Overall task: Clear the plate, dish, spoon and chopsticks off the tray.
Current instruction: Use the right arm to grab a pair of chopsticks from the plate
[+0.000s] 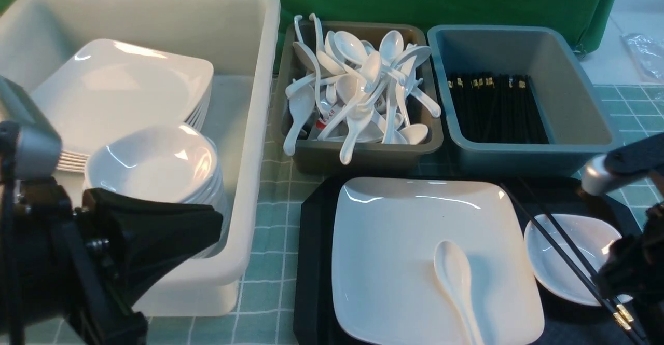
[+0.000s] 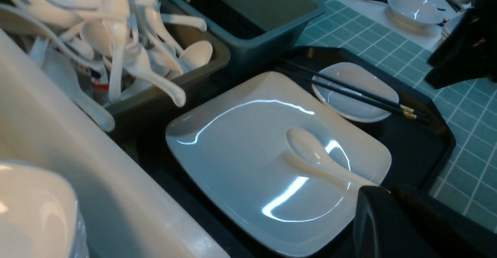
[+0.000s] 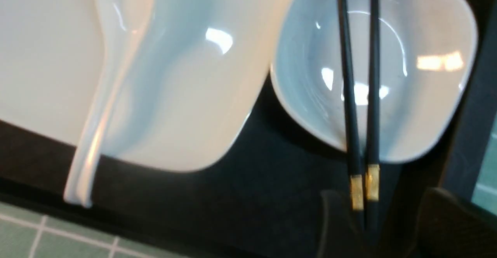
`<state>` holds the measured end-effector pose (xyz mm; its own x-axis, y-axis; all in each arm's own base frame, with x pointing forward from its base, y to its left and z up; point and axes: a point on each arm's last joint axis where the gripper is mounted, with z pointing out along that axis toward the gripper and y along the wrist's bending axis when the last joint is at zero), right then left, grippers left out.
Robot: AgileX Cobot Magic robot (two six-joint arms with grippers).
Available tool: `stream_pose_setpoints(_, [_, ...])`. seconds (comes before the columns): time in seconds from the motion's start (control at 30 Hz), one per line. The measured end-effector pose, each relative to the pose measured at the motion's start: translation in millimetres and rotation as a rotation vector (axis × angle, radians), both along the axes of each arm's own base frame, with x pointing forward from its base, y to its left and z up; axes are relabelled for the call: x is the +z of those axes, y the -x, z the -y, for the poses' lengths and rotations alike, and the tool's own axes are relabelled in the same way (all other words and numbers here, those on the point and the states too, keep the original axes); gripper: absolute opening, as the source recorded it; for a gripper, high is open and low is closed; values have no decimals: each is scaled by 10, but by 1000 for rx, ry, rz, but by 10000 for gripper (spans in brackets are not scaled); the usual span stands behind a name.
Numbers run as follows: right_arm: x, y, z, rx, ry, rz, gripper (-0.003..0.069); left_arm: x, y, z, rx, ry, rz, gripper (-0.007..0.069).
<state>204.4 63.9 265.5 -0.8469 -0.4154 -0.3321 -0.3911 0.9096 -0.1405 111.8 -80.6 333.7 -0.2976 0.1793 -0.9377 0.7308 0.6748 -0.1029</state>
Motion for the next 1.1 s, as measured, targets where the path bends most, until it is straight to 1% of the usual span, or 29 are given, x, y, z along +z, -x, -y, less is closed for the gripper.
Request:
stream_pose_setpoints(0.03, [-64, -157, -29, 10, 22, -39, 398, 29, 54, -16, -3, -3, 29, 18])
stream_pose_setpoints(0.1, [-134, -329, -13, 7, 37, -74, 425, 50, 99, -32, -3, -8, 53, 18])
stream_pose_setpoints(0.23, [-278, -562, 44, -2, 14, -145, 441, 74, 148, -47, -3, -10, 79, 18])
stream_pose_setpoints(0.27, [-374, -641, 88, -10, -7, -186, 442, 73, 147, -48, -3, -12, 80, 18])
stream_pose_setpoints(0.37, [-504, -730, 177, -42, -41, -228, 444, 51, 136, -54, 9, -12, 79, 18])
stream_pose_setpoints(0.5, [-620, -815, 265, -56, -49, -238, 445, 23, 122, -60, 23, -10, 77, 18])
stream_pose_setpoints(0.67, [-766, -912, 271, -52, -52, -230, 445, 36, 109, -67, 40, 0, 87, 18])
stream_pose_setpoints(0.97, [-999, -993, 263, -35, -42, -265, 445, 39, 105, -71, 46, 1, 91, 18])
stream_pose_setpoints(1.03, [-1035, -1009, 261, -34, -41, -265, 430, 39, 105, -71, 46, 1, 91, 18])
stream_pose_setpoints(1.1, [-1050, -1019, 260, -30, -40, -261, 392, 39, 105, -71, 46, 1, 91, 18])
